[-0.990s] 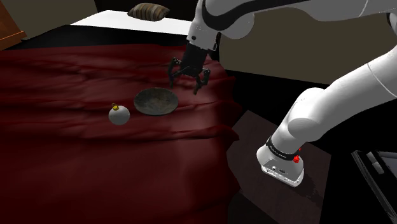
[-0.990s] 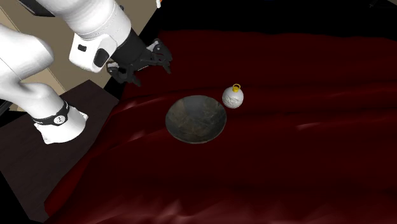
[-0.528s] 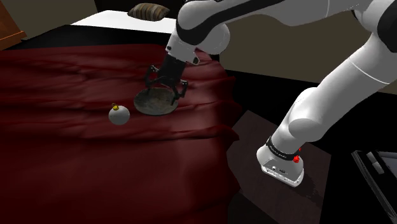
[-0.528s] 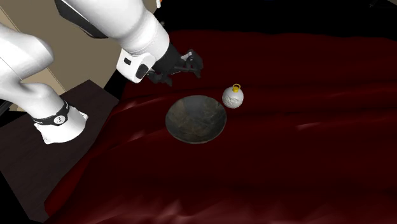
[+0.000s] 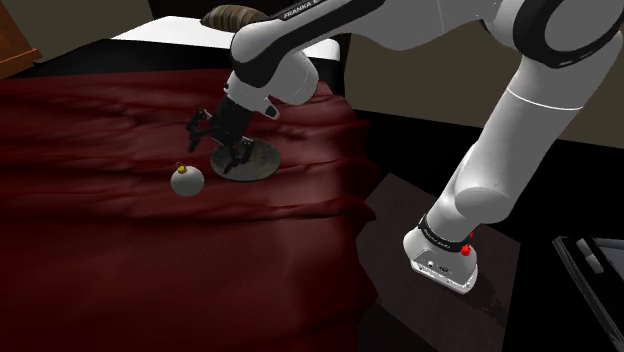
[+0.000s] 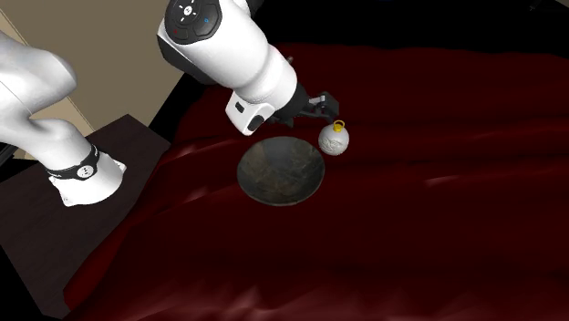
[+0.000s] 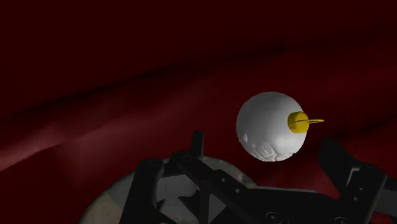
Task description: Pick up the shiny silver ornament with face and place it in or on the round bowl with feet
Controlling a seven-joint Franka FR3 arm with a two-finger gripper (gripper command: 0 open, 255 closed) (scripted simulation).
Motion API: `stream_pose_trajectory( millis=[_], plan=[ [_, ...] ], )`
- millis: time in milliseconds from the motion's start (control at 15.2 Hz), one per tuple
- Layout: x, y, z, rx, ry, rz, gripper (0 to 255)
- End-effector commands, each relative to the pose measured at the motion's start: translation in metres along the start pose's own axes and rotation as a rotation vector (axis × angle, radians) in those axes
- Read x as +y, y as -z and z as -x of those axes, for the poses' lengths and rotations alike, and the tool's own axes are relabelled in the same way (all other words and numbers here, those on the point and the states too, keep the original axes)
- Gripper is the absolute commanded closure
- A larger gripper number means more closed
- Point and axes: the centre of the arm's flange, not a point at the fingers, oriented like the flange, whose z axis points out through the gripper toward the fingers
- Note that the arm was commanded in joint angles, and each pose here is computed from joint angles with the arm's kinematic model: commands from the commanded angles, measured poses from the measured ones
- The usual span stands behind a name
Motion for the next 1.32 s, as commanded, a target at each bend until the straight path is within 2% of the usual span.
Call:
stream_pose_trajectory(
  millis=[0,528,1056,1122,1254],
  plan=[
    [-0.018,-0.017,-0.005,-0.011,-0.062,-0.033,0],
    [-0.022,-0.059,-0.005,-0.012,-0.068,-0.037,0],
    [-0.022,-0.059,-0.005,-0.012,-0.068,-0.037,0],
    [-0.022,-0.059,-0.005,-0.012,-0.068,-0.037,255],
    [-0.022,-0.059,-0.005,-0.012,-0.068,-0.037,255]
  ],
)
